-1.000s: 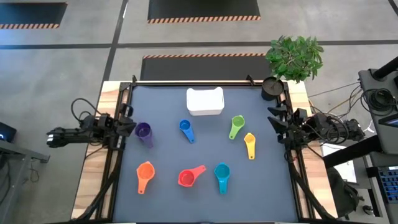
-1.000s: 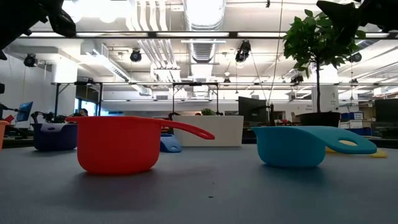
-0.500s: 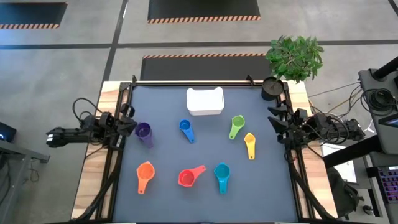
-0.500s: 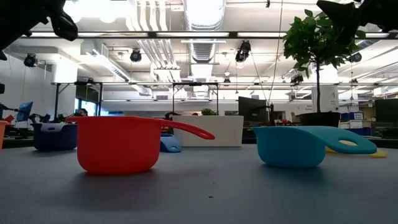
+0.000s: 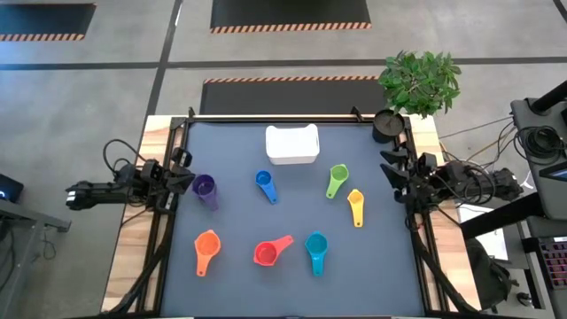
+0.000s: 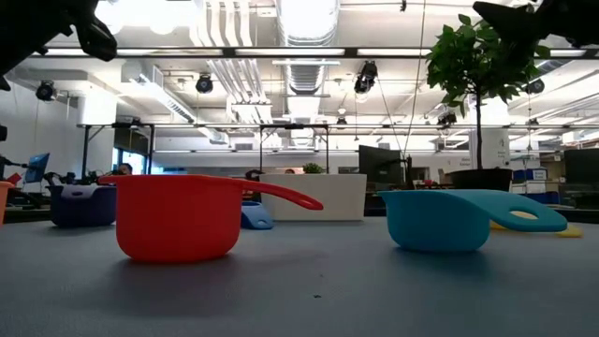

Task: Nest measuring cups in basket
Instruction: Stack the orange measuring cup on top of the purple measuring cup

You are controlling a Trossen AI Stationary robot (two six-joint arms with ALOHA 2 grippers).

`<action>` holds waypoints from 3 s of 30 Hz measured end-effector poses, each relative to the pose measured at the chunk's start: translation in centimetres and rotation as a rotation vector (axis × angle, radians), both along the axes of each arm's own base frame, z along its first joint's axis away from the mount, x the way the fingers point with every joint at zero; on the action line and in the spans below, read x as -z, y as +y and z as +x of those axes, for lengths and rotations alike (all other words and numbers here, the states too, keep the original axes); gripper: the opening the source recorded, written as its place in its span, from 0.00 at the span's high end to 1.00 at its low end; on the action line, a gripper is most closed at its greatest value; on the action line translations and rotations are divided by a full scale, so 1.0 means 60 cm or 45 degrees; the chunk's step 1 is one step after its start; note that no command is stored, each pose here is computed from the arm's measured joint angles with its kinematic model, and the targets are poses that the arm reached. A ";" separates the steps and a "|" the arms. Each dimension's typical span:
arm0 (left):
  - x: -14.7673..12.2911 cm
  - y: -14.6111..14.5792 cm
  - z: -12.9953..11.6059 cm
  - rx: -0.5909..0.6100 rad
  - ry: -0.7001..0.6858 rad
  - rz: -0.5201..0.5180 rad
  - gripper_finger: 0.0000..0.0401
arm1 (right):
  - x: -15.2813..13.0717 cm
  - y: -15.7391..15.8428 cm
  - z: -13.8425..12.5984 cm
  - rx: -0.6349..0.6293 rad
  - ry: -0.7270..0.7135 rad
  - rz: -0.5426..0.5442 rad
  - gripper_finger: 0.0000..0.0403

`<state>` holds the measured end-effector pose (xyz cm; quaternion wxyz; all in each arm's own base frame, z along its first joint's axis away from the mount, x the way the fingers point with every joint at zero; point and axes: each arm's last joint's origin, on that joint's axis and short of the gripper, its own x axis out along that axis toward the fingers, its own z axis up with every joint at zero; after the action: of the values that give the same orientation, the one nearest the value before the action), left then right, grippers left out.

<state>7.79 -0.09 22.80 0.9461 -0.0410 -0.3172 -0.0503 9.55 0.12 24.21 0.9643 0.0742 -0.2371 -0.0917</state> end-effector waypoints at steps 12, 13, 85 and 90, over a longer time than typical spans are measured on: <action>-0.003 0.002 -0.002 -0.029 -0.024 -0.052 1.00 | -0.009 0.014 0.107 -0.028 0.305 -0.138 0.65; -0.003 0.002 -0.002 -0.029 -0.024 -0.053 1.00 | -0.013 0.015 0.116 -0.035 0.321 -0.146 0.68; -0.009 0.002 -0.008 0.048 -0.083 -0.137 1.00 | -0.010 0.165 0.722 -0.286 1.053 -0.119 0.98; -0.009 0.002 -0.008 0.048 -0.085 -0.137 1.00 | 0.016 0.171 0.754 -0.285 1.061 -0.135 0.98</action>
<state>7.31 0.02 23.32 0.9304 -0.0960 -0.3499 -0.0524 54.79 10.40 23.28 0.9841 0.0064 0.1774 0.0036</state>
